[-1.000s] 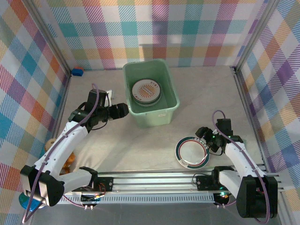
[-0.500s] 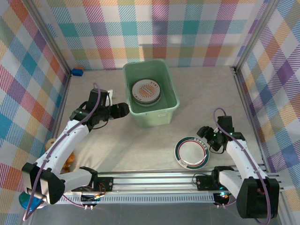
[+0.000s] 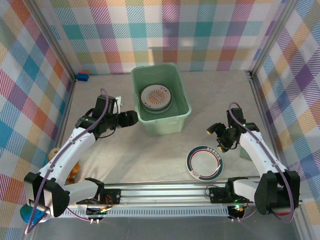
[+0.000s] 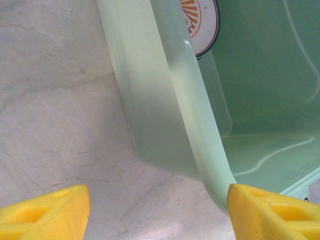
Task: Place the plates into the plastic bin on the countertop
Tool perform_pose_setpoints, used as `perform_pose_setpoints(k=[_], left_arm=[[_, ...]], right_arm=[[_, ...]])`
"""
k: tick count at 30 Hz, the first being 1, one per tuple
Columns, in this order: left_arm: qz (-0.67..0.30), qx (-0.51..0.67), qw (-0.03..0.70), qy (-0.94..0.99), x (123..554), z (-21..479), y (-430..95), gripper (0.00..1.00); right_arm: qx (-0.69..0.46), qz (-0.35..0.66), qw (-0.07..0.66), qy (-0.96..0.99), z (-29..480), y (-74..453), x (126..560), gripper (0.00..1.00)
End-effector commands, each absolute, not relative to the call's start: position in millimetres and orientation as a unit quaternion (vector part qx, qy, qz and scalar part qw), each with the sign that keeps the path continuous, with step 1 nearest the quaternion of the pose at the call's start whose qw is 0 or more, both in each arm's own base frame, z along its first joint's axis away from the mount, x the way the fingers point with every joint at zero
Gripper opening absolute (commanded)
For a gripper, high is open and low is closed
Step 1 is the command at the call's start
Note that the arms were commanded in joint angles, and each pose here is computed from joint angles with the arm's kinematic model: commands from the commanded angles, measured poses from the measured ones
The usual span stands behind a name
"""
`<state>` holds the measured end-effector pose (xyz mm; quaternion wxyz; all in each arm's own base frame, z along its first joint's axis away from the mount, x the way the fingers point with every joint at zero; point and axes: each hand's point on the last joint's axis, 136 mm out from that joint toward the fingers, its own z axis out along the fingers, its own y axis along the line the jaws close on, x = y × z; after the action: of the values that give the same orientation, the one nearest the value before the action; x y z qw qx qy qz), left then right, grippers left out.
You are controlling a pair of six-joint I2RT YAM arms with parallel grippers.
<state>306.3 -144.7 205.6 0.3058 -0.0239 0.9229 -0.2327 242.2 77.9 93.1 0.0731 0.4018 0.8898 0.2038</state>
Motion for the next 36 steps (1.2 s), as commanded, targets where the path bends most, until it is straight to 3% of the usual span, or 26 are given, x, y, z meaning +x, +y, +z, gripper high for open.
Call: perform_pose_setpoints(k=[1, 16, 36], left_arm=[[-0.232, -0.019, 0.315, 0.92, 306.7, 206.6, -141.2, 0.72], [-0.228, -0.031, 0.312, 0.922, 301.6, 207.0, -131.1, 0.72], [-0.216, -0.049, 0.312, 0.924, 295.2, 215.0, -123.1, 0.72]], right_arm=[[0.425, 0.193, 0.053, 0.883, 92.0, 91.8, 242.1, 0.85], [0.414, 0.142, 0.036, 0.898, 36.6, 113.7, 260.7, 0.93], [0.391, 0.176, 0.171, 0.887, 49.1, 123.9, 359.0, 0.95]])
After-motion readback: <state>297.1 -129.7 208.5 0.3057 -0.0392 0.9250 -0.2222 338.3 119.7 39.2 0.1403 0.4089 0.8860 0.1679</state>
